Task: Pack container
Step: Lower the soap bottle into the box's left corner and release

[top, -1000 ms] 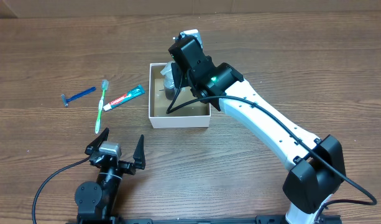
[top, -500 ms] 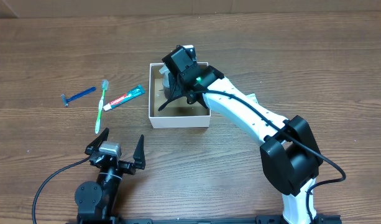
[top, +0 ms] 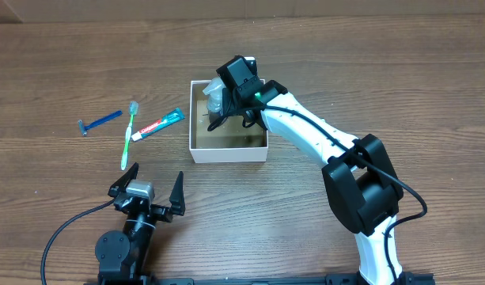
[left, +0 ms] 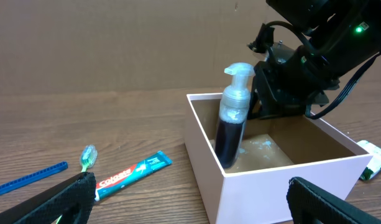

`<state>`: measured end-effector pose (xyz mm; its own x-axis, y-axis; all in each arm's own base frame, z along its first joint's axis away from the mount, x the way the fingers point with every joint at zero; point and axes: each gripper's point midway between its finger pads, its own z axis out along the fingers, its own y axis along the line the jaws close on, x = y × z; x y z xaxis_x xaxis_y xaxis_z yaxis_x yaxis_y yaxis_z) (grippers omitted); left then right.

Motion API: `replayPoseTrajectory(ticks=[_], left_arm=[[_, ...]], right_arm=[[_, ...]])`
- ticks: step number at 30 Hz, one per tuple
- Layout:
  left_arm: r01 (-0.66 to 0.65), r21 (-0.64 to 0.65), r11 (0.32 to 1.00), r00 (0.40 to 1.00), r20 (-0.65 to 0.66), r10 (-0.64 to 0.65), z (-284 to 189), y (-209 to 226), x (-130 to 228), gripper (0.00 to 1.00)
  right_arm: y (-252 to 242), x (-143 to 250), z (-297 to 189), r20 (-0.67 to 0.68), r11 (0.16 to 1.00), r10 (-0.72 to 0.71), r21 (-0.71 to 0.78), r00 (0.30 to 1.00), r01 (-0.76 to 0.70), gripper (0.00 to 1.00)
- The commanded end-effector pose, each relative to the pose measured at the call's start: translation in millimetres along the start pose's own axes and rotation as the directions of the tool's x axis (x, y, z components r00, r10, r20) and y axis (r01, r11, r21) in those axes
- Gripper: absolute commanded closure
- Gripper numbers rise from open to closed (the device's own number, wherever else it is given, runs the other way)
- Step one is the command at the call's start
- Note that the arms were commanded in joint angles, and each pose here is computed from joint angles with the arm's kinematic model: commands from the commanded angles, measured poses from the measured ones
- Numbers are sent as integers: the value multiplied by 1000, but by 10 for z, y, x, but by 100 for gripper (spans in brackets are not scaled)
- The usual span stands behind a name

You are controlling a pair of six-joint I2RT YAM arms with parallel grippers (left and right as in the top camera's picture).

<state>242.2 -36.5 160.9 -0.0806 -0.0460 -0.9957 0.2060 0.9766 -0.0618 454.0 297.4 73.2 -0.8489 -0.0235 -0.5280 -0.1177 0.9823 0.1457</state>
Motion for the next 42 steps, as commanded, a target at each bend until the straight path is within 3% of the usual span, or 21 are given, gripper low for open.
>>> replayPoseTrajectory(ticks=[1, 13, 33, 34, 35, 37, 42], left_arm=[[-23, -7, 1000, 1000, 5, 23, -2, 17, 3, 0], [-23, -7, 1000, 1000, 5, 23, -3, 16, 0, 0], [-23, -7, 1000, 1000, 5, 23, -2, 17, 3, 0], [-23, -7, 1000, 1000, 5, 23, -2, 17, 3, 0], [-22, -7, 1000, 1000, 5, 22, -2, 17, 3, 0], [-23, -7, 1000, 1000, 5, 23, -2, 17, 3, 0], [-23, -7, 1000, 1000, 5, 23, -2, 17, 3, 0]], right_arm=[[172, -3, 7, -10, 995, -49, -93, 999, 48, 76], [479, 46, -50, -17, 953, -156, -264, 988, 146, 76], [677, 62, -118, 25, 889, -274, -375, 961, 263, 75], [663, 52, -114, 26, 891, -272, -372, 962, 262, 74], [607, 18, -97, 29, 901, -265, -350, 964, 258, 62], [507, -64, -96, 34, 916, -253, -313, 967, 250, 52], [187, -361, -304, 7, 958, -225, -182, 974, 222, 49]])
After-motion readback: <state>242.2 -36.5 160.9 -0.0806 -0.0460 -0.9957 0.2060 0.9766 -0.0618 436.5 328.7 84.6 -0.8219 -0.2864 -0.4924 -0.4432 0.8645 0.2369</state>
